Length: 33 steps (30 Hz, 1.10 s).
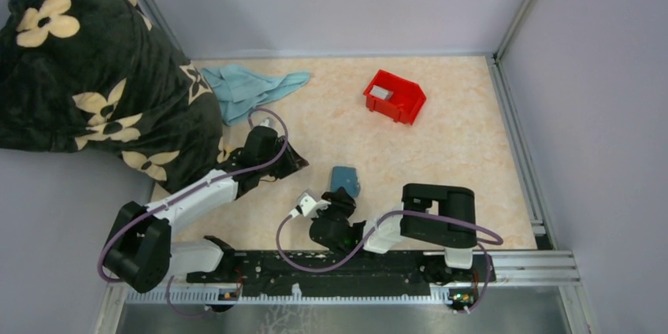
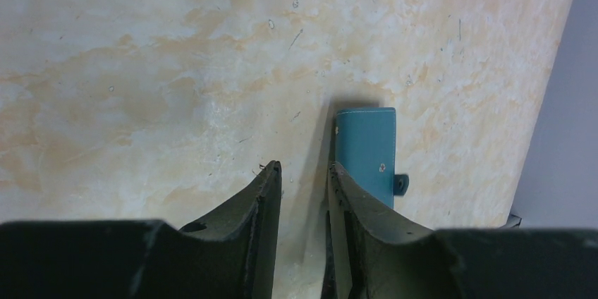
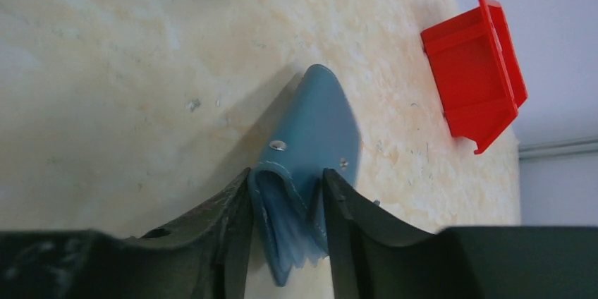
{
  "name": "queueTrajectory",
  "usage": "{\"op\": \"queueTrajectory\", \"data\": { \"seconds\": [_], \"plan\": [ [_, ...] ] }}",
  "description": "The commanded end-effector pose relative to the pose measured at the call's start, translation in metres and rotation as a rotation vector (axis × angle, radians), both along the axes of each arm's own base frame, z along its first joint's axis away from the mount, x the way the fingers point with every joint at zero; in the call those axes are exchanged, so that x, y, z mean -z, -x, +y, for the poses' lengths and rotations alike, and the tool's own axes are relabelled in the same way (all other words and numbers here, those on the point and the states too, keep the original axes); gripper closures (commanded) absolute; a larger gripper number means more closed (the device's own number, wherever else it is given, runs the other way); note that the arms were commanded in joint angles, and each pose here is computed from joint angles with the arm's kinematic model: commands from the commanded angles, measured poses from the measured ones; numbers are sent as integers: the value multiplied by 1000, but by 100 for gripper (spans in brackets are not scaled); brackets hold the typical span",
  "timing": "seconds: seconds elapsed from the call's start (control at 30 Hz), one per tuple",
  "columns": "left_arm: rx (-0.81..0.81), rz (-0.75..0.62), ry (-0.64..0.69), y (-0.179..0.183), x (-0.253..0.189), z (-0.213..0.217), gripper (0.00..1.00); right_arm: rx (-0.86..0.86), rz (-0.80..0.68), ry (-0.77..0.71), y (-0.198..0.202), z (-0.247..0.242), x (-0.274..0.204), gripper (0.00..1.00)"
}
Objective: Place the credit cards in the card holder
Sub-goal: Turn over the card holder at the center of the board.
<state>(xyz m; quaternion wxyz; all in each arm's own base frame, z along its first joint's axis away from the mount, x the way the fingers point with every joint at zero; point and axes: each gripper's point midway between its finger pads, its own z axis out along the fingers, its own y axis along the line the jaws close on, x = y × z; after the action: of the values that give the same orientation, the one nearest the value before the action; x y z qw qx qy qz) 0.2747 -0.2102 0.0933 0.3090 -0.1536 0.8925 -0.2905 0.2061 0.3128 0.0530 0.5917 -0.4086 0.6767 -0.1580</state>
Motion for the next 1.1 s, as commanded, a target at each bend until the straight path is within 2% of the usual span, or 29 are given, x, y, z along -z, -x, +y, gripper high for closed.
{"op": "queueTrajectory", "data": {
  "seconds": [0.0,0.07,0.33,0.63,0.77,1.07],
  "plan": [
    [9,0,16,1,2,-3,62,-2,124,16,14,-6,33,51],
    [10,9,10,2,5,-2,62,-2,148,-10,18,-3,33,45],
    [2,24,-6,2,8,0,62,-18,237,-158,37,12,11,40],
    [25,29,13,1,6,-7,62,-36,277,-419,47,19,-59,39],
    [83,17,47,2,3,-18,62,12,263,-514,43,10,-82,40],
    [215,11,75,6,11,-48,64,204,319,-676,20,-19,-85,45]
  ]
}}
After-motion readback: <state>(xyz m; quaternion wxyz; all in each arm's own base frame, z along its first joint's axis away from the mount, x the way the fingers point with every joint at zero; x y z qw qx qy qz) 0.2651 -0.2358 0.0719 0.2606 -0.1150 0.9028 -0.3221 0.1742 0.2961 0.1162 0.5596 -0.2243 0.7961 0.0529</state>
